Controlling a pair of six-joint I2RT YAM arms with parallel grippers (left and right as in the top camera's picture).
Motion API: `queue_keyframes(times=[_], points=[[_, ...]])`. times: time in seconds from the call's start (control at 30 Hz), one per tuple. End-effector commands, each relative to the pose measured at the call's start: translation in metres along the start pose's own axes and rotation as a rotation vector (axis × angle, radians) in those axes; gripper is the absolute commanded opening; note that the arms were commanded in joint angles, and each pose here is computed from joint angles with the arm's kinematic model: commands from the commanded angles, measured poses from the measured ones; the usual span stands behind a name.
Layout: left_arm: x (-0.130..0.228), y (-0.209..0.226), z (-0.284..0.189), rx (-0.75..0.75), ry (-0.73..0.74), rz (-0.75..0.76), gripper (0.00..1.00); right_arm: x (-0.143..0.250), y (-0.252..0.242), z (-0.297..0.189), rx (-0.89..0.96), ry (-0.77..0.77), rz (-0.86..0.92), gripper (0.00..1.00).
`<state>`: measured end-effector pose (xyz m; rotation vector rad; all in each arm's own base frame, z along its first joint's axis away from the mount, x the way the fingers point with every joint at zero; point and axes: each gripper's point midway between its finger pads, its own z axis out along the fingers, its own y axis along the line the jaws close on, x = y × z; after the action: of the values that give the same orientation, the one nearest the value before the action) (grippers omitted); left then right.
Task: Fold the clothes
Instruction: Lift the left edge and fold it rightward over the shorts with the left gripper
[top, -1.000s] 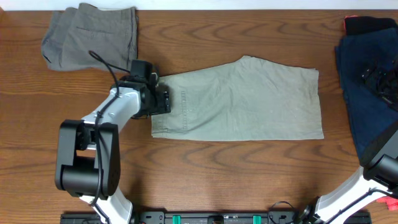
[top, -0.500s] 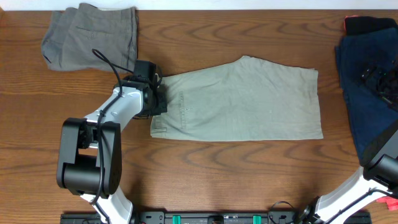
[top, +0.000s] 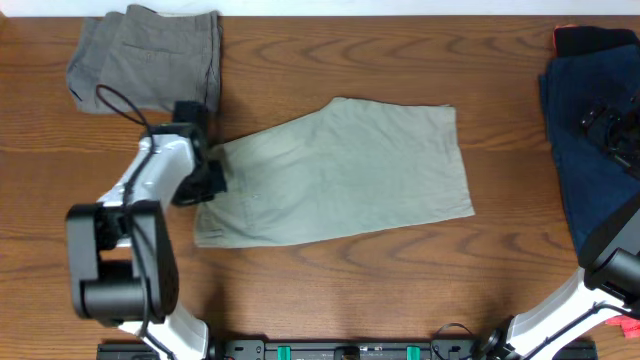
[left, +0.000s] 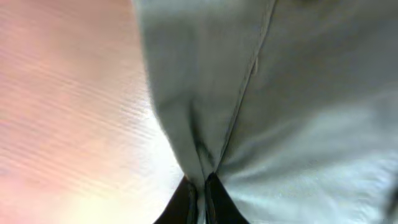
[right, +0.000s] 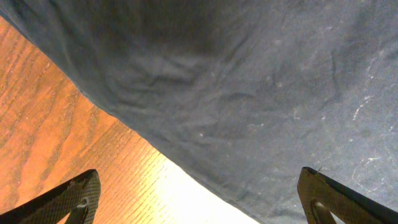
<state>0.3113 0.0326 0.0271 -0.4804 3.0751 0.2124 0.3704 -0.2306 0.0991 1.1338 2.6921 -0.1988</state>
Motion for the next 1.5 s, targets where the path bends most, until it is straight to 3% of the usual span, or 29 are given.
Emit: queue_keyframes(times=[0.0, 0.4, 0.7, 1.1, 1.47], points=[[-0.032, 0.01, -0.061, 0.002, -0.154, -0.031, 0.06, -0.006, -0.002, -0.012, -0.002, -0.033, 0.018, 0.99], [-0.013, -0.02, -0.194, 0.033, -0.23, 0.201, 0.06, -0.006, -0.002, -0.012, -0.002, -0.033, 0.018, 0.99], [0.009, -0.105, -0.251, 0.175, -0.378, 0.39, 0.06, -0.006, -0.002, -0.012, -0.002, -0.033, 0.018, 0.99], [0.037, -0.221, -0.224, 0.293, -0.362, 0.424, 0.06, -0.006, -0.002, -0.012, -0.002, -0.033, 0.018, 0.99], [0.036, -0.285, -0.158, 0.293, -0.278, 0.386, 0.06, -0.006, -0.002, -0.012, -0.002, -0.033, 0.018, 0.99]])
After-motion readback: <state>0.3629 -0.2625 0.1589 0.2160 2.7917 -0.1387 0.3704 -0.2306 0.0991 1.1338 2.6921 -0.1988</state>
